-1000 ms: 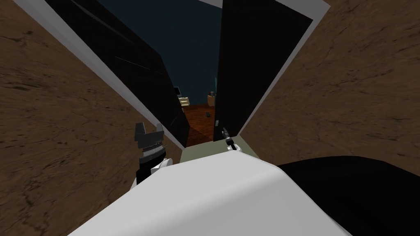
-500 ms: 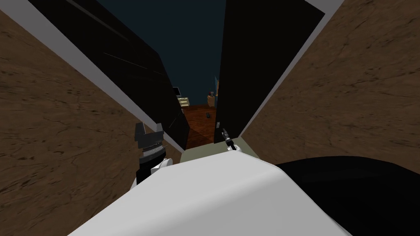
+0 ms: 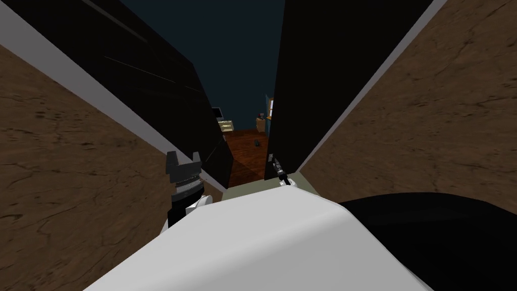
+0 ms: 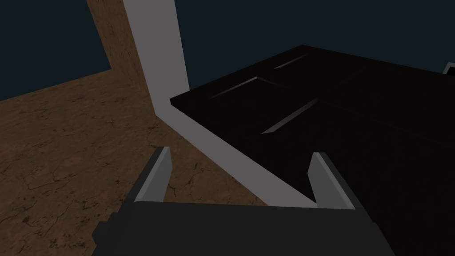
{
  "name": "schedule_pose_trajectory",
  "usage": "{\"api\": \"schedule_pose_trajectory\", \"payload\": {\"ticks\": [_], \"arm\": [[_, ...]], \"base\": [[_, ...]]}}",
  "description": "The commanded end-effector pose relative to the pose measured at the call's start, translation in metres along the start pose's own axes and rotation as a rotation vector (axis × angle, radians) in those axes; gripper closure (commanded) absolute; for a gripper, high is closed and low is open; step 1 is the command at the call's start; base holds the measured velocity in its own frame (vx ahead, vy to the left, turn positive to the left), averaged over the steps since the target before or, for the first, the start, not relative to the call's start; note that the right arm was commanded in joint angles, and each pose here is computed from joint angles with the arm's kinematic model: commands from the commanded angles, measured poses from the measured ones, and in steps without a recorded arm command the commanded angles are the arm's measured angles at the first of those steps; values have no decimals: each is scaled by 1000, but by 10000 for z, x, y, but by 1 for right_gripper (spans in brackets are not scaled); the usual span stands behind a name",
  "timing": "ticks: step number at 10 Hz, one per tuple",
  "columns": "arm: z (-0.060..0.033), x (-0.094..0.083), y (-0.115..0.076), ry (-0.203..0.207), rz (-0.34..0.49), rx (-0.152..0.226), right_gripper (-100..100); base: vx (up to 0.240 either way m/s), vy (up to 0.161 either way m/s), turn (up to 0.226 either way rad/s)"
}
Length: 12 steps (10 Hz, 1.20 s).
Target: Push the door open
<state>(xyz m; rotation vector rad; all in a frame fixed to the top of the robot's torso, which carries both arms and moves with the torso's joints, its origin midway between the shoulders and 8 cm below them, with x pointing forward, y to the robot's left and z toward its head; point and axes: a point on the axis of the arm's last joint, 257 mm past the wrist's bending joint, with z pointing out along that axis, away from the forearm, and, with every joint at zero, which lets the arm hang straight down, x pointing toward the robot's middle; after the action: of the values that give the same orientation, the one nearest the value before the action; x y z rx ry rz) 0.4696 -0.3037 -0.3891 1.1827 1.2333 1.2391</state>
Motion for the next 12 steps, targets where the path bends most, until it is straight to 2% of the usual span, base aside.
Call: {"api": "schedule_pose_trajectory", "payload": {"ticks": [1, 6, 7, 12], "arm": [[3, 1, -8, -5, -1, 1, -100], [1, 5, -24, -14, -1, 4, -100], [1, 5, -24, -14, -1, 4, 100], [1, 5, -24, -14, -1, 4, 100]], "base": [[199, 0, 39], [171, -5, 20], [-16, 0, 8], [-11, -2, 2]]}}
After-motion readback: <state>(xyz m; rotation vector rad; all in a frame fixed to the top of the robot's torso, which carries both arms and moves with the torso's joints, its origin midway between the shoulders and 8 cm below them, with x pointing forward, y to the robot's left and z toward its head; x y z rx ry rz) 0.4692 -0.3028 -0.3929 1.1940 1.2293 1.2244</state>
